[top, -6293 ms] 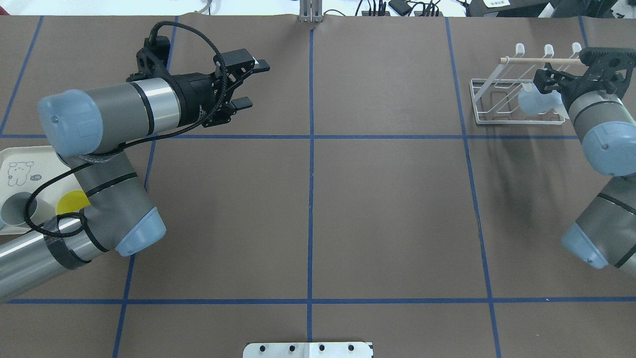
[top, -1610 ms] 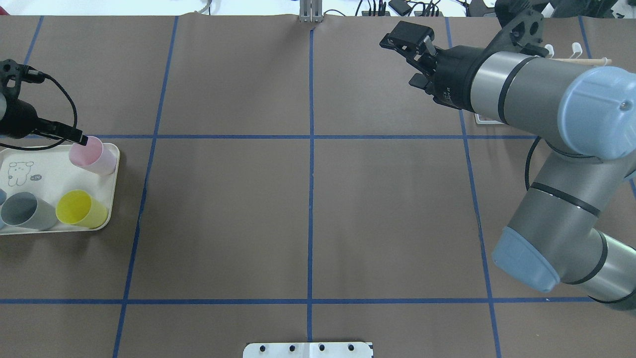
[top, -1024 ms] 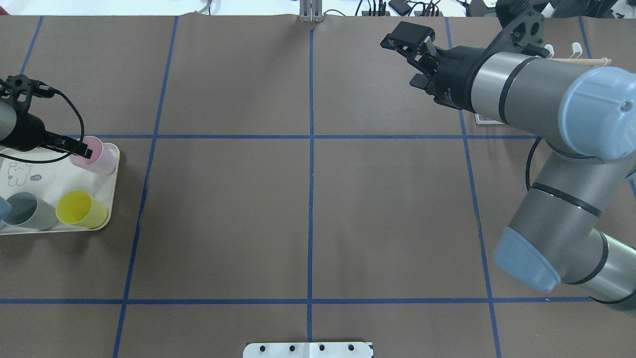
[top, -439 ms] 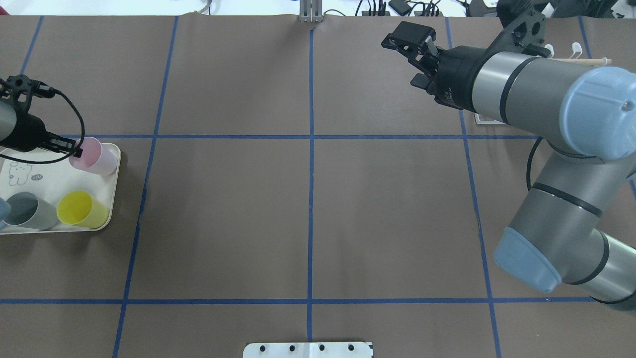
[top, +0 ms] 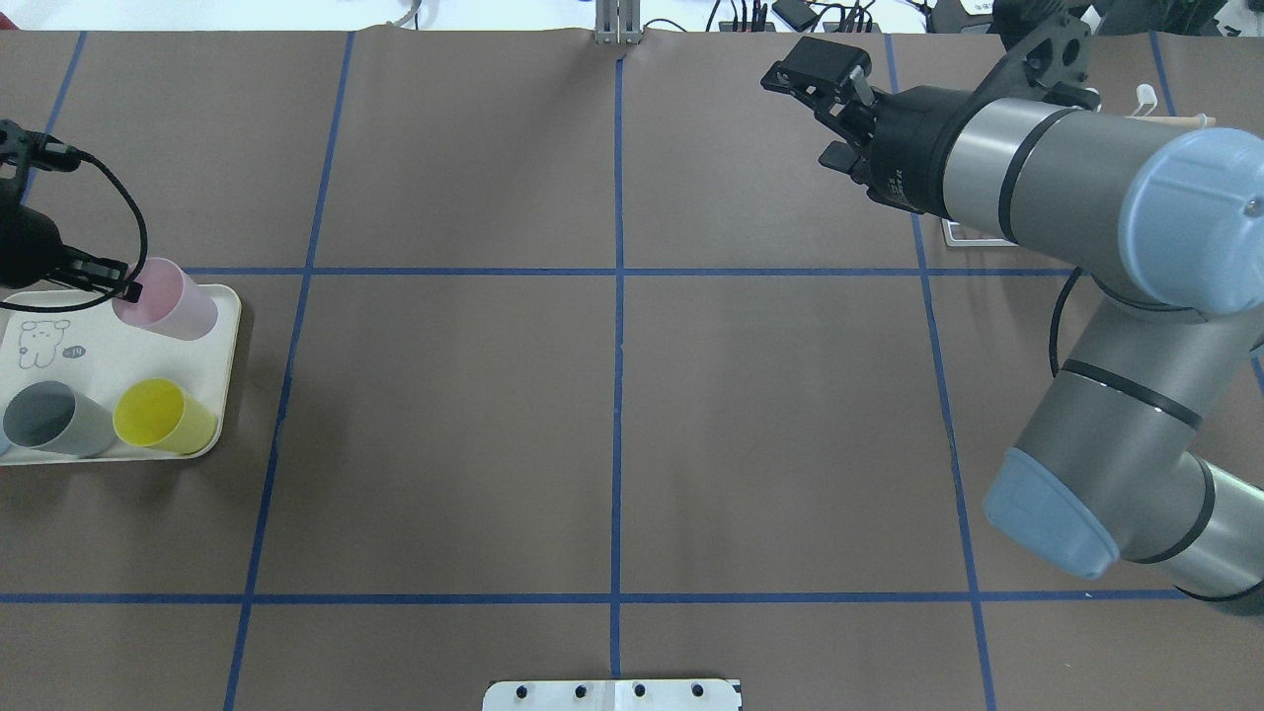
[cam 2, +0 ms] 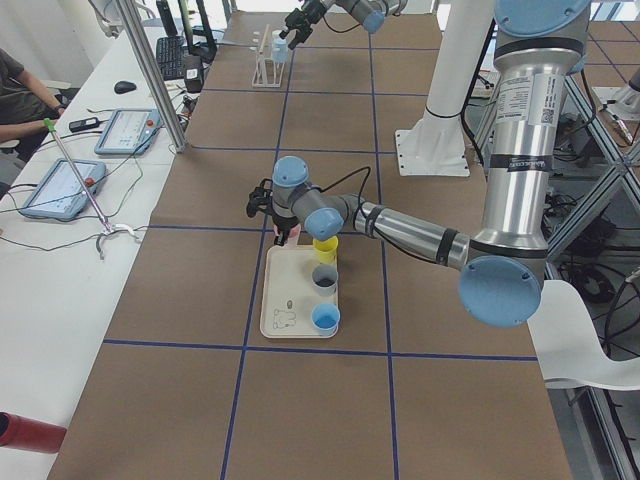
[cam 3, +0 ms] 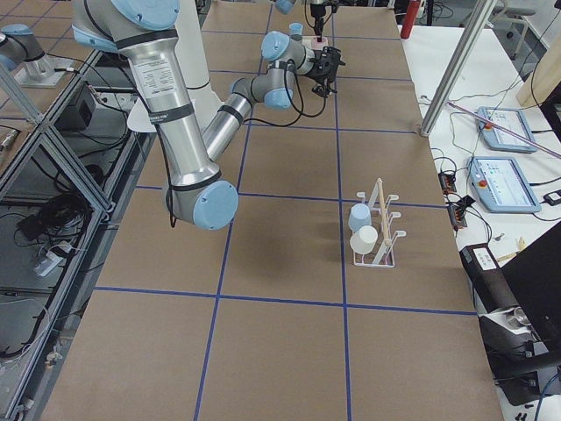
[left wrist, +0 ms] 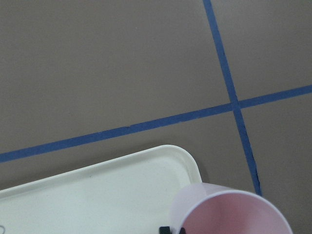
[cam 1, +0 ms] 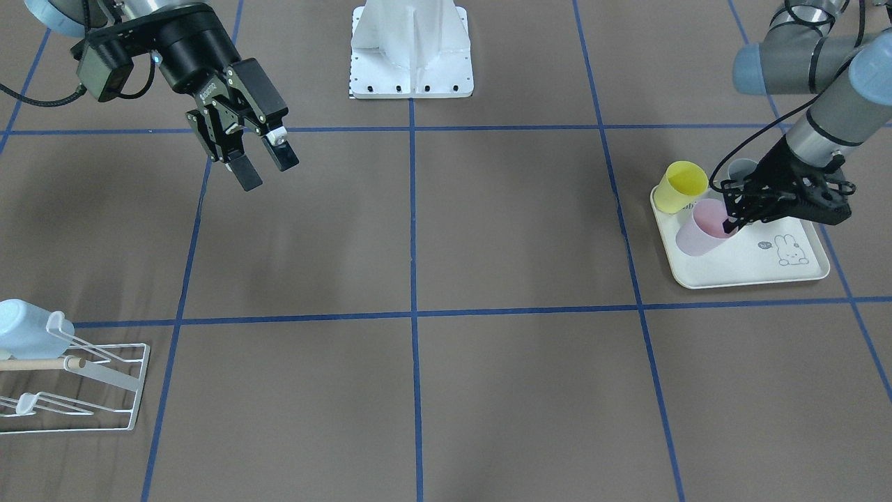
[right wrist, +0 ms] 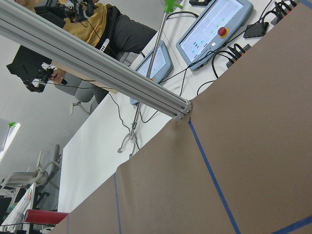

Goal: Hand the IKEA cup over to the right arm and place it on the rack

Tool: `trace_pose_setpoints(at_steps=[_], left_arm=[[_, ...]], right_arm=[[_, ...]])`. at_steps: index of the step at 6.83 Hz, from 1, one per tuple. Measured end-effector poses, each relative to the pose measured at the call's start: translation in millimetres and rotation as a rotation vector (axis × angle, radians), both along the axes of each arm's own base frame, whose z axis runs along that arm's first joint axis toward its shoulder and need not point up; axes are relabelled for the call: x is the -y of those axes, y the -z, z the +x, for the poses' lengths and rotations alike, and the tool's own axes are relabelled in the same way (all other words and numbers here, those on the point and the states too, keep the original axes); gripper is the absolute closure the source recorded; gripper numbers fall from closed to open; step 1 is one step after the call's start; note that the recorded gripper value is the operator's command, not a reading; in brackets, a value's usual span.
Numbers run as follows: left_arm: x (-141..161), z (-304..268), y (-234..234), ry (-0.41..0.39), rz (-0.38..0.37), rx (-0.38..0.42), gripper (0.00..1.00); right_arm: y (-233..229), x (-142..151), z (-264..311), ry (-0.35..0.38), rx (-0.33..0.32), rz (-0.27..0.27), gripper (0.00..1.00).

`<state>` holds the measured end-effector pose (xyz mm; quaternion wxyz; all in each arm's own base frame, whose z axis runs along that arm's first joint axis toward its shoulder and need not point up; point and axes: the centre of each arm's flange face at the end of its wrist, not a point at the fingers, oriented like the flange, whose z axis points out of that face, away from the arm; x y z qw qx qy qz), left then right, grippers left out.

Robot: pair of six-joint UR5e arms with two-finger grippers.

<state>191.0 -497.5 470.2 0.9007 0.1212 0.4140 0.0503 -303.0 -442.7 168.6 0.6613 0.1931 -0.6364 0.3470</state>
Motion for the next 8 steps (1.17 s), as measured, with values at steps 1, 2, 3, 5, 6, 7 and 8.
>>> trace_pose_setpoints(at_steps=[1, 2, 3, 5, 6, 7, 8], left_arm=[[12.4, -22.4, 19.4, 0.04, -0.007, 0.013, 1.0], [29.0, -34.4, 39.6, 0.077, -0.007, 0.009, 1.0], [49.5, -34.4, 66.3, 0.126, -0.022, -0.022, 1.0], [80.9, -7.4, 141.7, 0.279, -0.132, -0.172, 1.0], [77.2, 20.9, 169.2, 0.332, -0.19, -0.289, 1.0], [67.6, 49.1, 182.7, 0.388, -0.236, -0.437, 1.0], [55.8, 76.0, 187.4, 0.446, -0.291, -0.624, 1.0]], right_arm=[[-0.3, 0.0, 0.0, 0.0, 0.0, -0.001, 0.0], [0.1, -0.1, 0.0, 0.001, 0.003, -0.002, 0.0], [1.1, -0.3, -0.3, 0.002, 0.006, -0.003, 0.0], [2.9, -0.8, -1.1, 0.005, 0.011, -0.004, 0.0], [3.6, -0.7, -1.8, 0.007, 0.012, -0.004, 0.0], [4.3, -0.8, -2.1, 0.008, 0.014, -0.004, 0.0], [5.1, -1.2, -2.0, 0.009, 0.019, -0.006, 0.0]])
